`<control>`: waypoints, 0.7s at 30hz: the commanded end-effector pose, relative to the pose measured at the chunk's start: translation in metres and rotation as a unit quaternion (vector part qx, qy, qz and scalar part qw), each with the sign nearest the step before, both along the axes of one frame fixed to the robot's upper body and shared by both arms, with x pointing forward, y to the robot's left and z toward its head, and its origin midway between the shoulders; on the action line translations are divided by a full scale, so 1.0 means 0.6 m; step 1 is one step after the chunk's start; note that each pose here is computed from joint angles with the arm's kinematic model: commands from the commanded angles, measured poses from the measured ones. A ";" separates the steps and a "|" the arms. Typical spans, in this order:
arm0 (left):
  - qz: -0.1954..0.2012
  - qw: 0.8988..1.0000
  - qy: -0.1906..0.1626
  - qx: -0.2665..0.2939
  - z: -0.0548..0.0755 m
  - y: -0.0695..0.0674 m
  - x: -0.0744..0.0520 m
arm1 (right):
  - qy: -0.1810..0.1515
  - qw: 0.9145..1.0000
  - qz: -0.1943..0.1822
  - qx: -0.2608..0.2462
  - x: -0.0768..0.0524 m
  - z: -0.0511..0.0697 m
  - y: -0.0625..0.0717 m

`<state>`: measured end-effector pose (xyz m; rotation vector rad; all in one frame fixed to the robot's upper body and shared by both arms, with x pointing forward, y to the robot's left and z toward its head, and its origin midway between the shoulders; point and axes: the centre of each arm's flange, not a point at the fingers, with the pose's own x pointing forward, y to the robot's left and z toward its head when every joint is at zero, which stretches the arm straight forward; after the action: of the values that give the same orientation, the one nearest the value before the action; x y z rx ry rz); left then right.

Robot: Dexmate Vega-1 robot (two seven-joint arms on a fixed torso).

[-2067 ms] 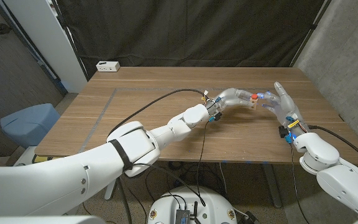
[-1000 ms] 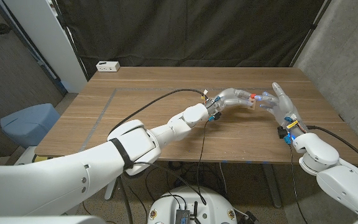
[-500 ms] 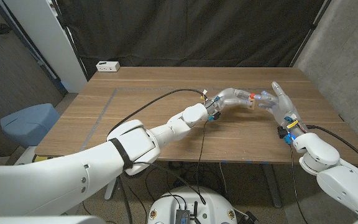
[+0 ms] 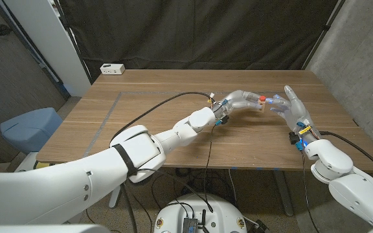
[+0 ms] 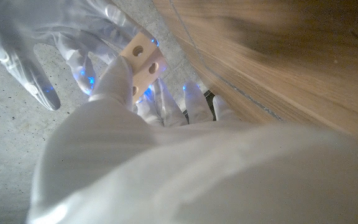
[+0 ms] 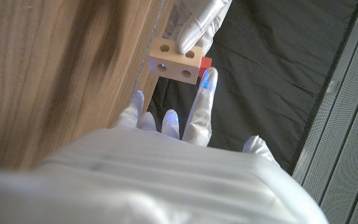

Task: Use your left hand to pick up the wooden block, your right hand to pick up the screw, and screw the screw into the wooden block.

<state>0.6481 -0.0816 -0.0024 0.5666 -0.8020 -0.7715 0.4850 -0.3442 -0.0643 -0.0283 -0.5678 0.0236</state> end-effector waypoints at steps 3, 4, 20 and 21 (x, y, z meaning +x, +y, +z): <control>-0.012 1.000 -0.024 -0.010 0.000 0.014 -0.011 | -0.014 1.000 -0.007 0.007 0.000 -0.003 0.010; -0.013 1.000 -0.026 -0.010 0.000 0.015 -0.013 | -0.015 1.000 -0.007 0.007 0.000 -0.003 0.011; -0.023 0.999 -0.031 -0.008 -0.003 0.030 -0.028 | -0.029 1.000 -0.010 -0.003 -0.008 0.001 0.021; -0.023 0.999 -0.028 -0.010 -0.003 0.032 -0.028 | -0.030 1.000 -0.009 -0.004 -0.008 0.002 0.022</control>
<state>0.6359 -0.0691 -0.0032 0.5612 -0.8735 -0.7834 0.4831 -0.3359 -0.0651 -0.0328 -0.6096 0.0061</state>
